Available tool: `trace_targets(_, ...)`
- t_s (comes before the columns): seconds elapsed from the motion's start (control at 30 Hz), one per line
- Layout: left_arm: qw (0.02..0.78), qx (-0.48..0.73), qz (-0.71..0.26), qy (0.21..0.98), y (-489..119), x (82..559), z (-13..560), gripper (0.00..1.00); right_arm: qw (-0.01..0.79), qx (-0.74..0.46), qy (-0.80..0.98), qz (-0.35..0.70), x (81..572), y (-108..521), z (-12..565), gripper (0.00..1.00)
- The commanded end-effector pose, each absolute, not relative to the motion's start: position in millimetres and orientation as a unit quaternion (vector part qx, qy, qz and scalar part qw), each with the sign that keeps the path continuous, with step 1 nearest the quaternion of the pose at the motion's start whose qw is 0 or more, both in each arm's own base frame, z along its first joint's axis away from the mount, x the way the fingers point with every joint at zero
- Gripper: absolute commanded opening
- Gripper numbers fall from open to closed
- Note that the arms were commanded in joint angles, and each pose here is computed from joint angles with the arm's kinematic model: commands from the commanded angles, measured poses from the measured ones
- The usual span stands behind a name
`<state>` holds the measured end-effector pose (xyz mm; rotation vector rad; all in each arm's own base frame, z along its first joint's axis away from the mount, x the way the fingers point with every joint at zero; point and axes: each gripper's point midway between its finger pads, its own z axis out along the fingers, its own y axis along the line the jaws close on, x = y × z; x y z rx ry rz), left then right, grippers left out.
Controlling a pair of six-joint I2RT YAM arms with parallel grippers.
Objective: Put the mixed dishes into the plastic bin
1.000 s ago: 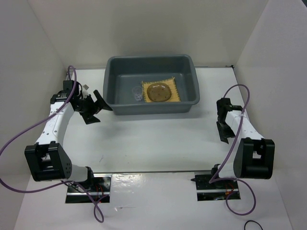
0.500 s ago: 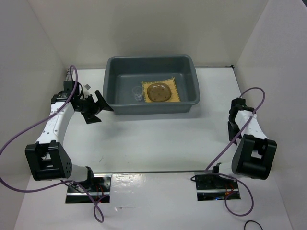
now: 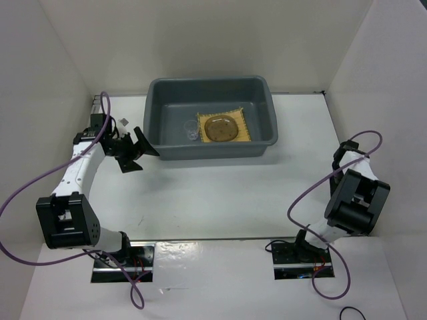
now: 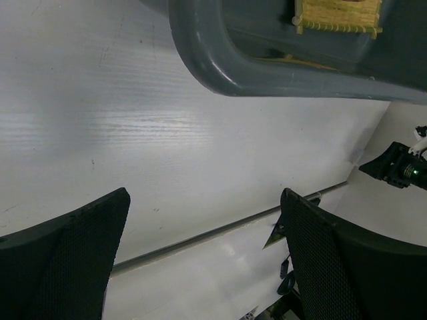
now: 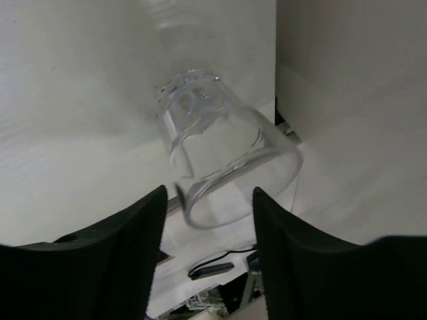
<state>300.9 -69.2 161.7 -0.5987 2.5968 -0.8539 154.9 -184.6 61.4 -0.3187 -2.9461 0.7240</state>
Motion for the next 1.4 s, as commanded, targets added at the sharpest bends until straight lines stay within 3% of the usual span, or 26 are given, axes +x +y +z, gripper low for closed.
trace_targets(0.0,0.181,-0.202,-0.315,0.91,-73.2,304.4,163.0,1.0,0.02,-0.099,-0.962,0.254,174.4,-204.3,68.8,0.56)
trace_targets(0.13,0.179,-0.208,-0.31,0.91,-72.3,301.9,160.8,1.0,0.023,-0.092,-0.966,0.241,182.8,-205.3,69.2,0.31)
trace_targets(0.17,0.179,-0.208,-0.31,0.91,-72.3,301.9,160.8,1.0,0.02,-0.092,-0.967,0.235,184.9,-204.1,71.2,0.15)
trace_targets(0.23,0.179,-0.215,-0.307,0.91,-71.4,302.3,160.2,1.0,0.008,-0.092,-0.97,0.223,192.4,-202.6,77.0,0.0)
trace_targets(0.37,0.186,-0.215,-0.309,0.907,-71.1,306.4,161.8,1.0,-0.078,-0.061,-0.984,0.145,227.6,-169.4,122.3,0.0)
trace_targets(0.47,0.194,-0.216,-0.311,0.905,-70.8,310.6,163.4,1.0,-0.191,0.001,-0.978,0.086,274.9,-130.2,190.7,0.0)
trace_targets(0.63,0.225,-0.203,-0.295,0.906,-63.4,323.9,173.8,1.0,-0.412,0.125,-0.901,0.058,354.6,-50.7,355.1,0.0)
trace_targets(0.7,0.228,-0.2,-0.283,0.91,-59.8,323.9,176.3,1.0,-0.437,0.153,-0.885,0.056,370.7,-19.6,375.0,0.0)
trace_targets(0.8,0.232,-0.19,-0.274,0.914,-57.1,323.7,176.9,1.0,-0.433,0.253,-0.865,0.032,414.0,69.5,368.0,0.0)
trace_targets(1.0,0.225,-0.185,-0.248,0.924,-47.1,316.5,172.3,1.0,-0.503,0.363,-0.783,-0.026,444.3,222.2,391.7,0.0)
trace_targets(1.17,0.222,-0.18,-0.222,0.932,-40.5,303.3,175.1,1.0,-0.488,0.473,-0.733,-0.018,461.6,337.2,318.8,0.0)
trace_targets(1.37,0.214,-0.177,-0.166,0.946,-23.3,292.2,169.2,1.0,-0.497,0.549,-0.671,-0.016,462.3,425.1,265.5,0.0)
